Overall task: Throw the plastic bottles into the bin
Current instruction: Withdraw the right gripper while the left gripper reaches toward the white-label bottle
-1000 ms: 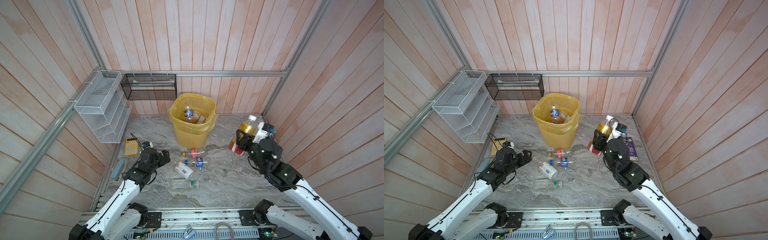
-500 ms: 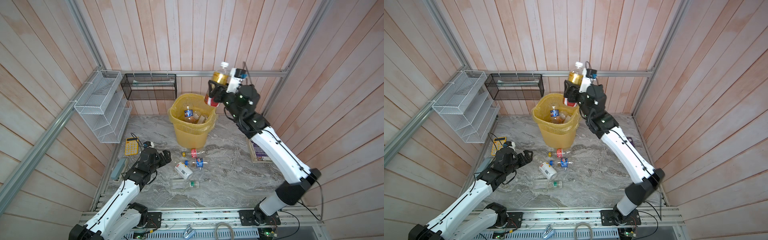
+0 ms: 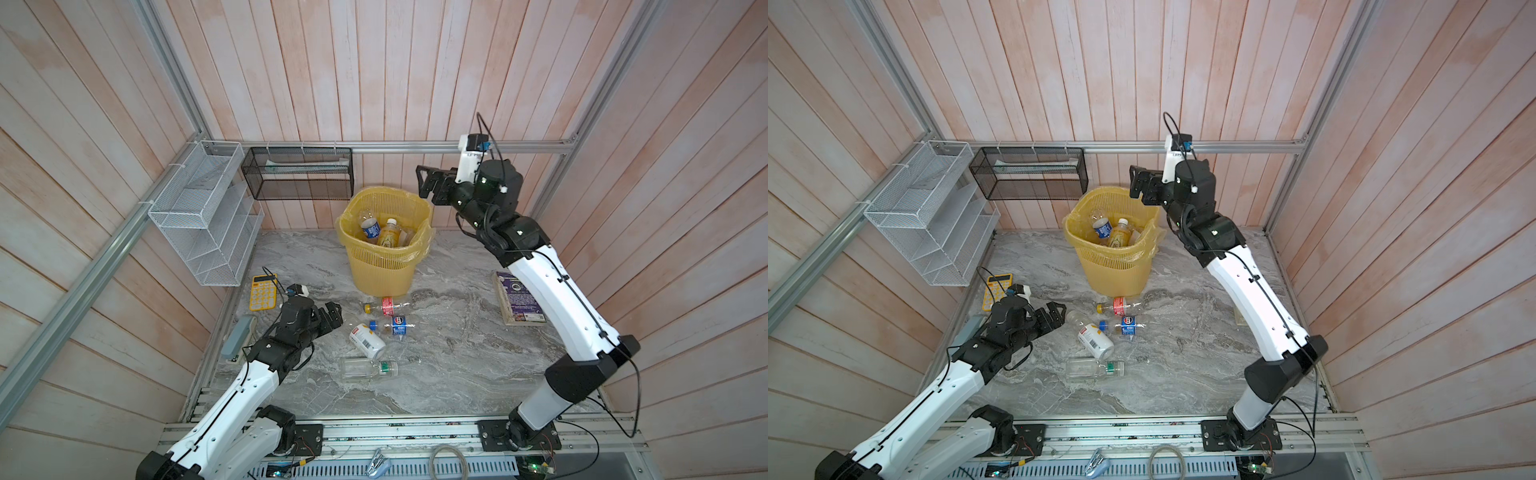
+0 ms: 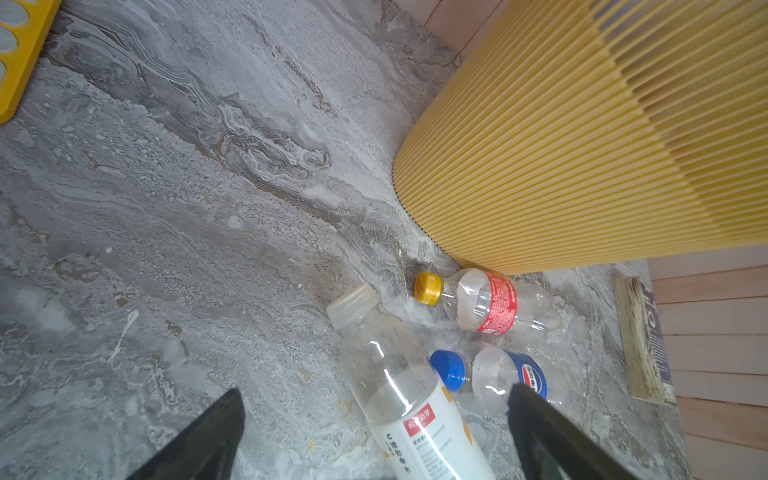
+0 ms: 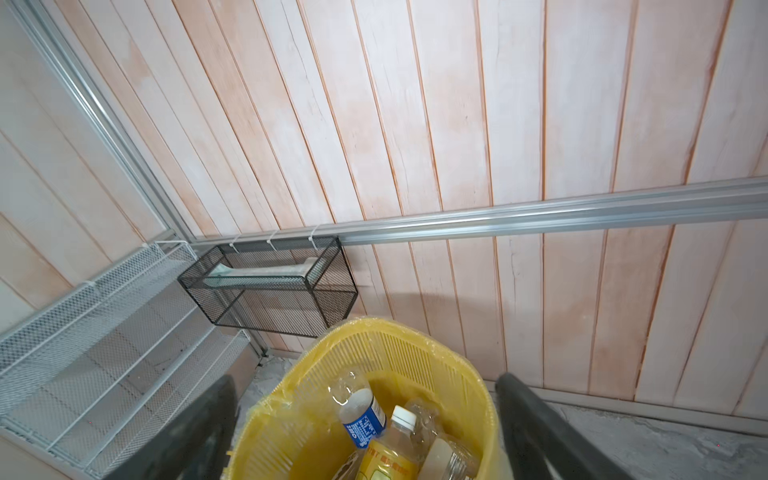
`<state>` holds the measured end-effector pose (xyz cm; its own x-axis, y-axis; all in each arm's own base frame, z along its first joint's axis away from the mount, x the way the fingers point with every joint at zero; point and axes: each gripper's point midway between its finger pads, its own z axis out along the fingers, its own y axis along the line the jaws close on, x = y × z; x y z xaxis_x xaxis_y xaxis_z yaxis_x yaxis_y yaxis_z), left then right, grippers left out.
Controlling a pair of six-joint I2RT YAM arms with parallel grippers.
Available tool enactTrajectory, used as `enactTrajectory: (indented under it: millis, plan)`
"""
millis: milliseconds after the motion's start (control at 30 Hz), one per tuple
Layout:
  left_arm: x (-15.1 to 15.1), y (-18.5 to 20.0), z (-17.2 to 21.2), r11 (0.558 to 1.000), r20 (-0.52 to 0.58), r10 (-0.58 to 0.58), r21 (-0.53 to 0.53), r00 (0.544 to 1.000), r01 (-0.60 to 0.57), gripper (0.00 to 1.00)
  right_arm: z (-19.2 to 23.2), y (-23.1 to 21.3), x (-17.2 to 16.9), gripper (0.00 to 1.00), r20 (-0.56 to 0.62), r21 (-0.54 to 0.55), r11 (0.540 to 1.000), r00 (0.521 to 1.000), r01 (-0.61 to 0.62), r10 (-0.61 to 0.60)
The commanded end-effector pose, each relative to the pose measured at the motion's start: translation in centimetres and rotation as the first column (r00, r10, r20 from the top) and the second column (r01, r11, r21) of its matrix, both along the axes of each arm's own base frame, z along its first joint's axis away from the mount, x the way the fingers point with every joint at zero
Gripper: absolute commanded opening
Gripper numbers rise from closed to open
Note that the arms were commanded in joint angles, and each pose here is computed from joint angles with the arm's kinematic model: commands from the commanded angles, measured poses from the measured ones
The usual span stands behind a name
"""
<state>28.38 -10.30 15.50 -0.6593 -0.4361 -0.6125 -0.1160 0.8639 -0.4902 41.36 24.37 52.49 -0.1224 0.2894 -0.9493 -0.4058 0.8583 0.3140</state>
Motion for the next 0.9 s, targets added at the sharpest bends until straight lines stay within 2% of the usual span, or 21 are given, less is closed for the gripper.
enactTrajectory:
  millis: [0, 133, 233, 400, 533, 700, 867]
  plan:
    - [-0.1, -1.0, 0.5, 1.0, 0.002, -0.014, -0.028, 1.0, 0.014, 1.0, -2.8, -0.5, 0.7, 0.97, -0.032, -0.022, 0.999, 0.999, 0.03, -0.03]
    - [-0.5, -2.7, -0.5, 0.998, -0.033, -0.045, -0.042, 0.998, 0.044, 1.0, -7.1, -2.8, 0.3, 0.98, -0.096, -0.007, 0.998, 0.993, 0.069, -0.069]
    - [-1.0, -4.1, -1.9, 0.995, -0.074, -0.077, -0.064, 0.994, 0.073, 1.0, -11.9, -5.3, -0.5, 0.98, -0.176, 0.009, 0.993, 0.978, 0.118, -0.115]
    - [-1.8, -6.4, -3.8, 0.988, -0.136, -0.126, -0.108, 0.983, 0.112, 1.0, -21.1, -9.3, -3.1, 0.99, -0.33, 0.014, 0.982, 0.928, 0.19, -0.175]
    - [-2.4, -7.8, -5.3, 0.984, -0.192, -0.146, -0.133, 0.971, 0.121, 1.0, -26.3, -11.6, -5.4, 0.99, -0.42, -0.01, 0.971, 0.88, 0.24, -0.222]
    - [-2.0, -8.5, -5.9, 0.98, -0.201, -0.142, -0.168, 0.969, 0.109, 1.0, -29.0, -14.6, -7.5, 0.99, -0.465, -0.039, 0.948, 0.834, 0.317, -0.297]
    - [-1.6, -8.7, -6.9, 0.983, -0.234, -0.128, -0.156, 0.964, 0.093, 1.0, -29.7, -16.4, -9.0, 0.99, -0.467, -0.027, 0.93, 0.818, 0.368, -0.337]
